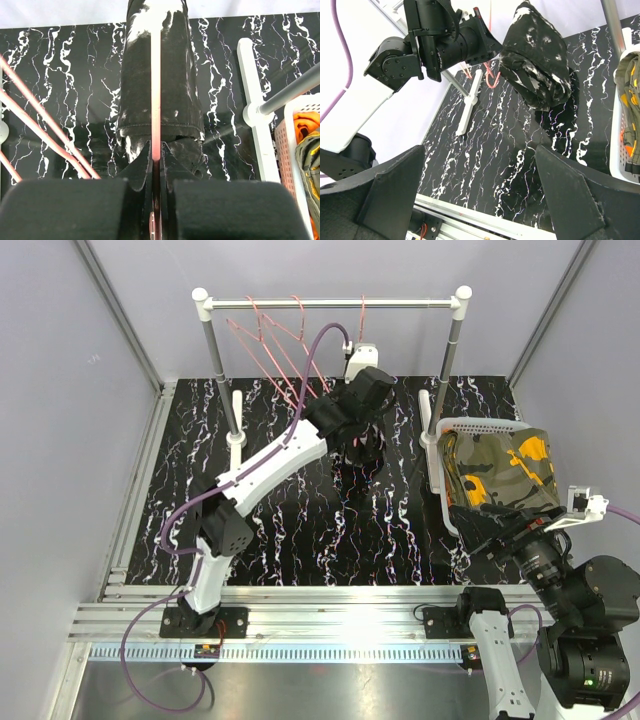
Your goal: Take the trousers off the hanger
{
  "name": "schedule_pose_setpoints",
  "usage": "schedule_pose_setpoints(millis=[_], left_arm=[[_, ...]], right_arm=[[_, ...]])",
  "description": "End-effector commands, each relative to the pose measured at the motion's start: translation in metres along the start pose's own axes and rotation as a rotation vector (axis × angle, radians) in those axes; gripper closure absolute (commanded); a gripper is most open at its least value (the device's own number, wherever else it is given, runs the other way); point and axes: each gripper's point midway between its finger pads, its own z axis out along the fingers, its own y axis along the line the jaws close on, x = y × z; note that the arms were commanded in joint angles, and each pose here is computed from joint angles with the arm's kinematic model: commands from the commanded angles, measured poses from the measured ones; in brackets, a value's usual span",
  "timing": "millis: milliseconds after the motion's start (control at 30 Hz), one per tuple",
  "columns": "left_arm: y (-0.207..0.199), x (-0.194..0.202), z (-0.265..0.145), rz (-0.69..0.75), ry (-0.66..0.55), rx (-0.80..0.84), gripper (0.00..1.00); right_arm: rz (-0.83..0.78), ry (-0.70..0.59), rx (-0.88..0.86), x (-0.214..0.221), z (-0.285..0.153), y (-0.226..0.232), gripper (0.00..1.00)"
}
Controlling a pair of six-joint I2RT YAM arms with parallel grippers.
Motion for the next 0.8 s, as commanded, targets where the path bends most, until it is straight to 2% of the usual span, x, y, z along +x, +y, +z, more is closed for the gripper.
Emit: schedule_pose_setpoints(millis=[0, 167, 433, 767], left_arm=[[0.000, -0.037, -0.023, -0.078, -0.073, 0.039, 1.00], [0.002, -0.061, -0.048, -0.113, -0.109, 0.094, 1.00], [-0.016, -0.122, -0.098, -0.170, -0.230, 0.310, 1.00], [-0.024, -0.162, -0.128, -0.199, -0.341, 0.421, 1.00]], right_arm=[[-0.001, -0.002, -0.049, -0.005, 0.003, 0.010, 0.01], [-0.006, -0.007, -0.054, -0.008, 0.001, 0.013, 0.01], [-0.087, -0.015, -0.021, -0.013, 0.002, 0.005, 0.01], [-0.138, 0.034, 0.008, -0.007, 0.018, -0.012, 0.00]])
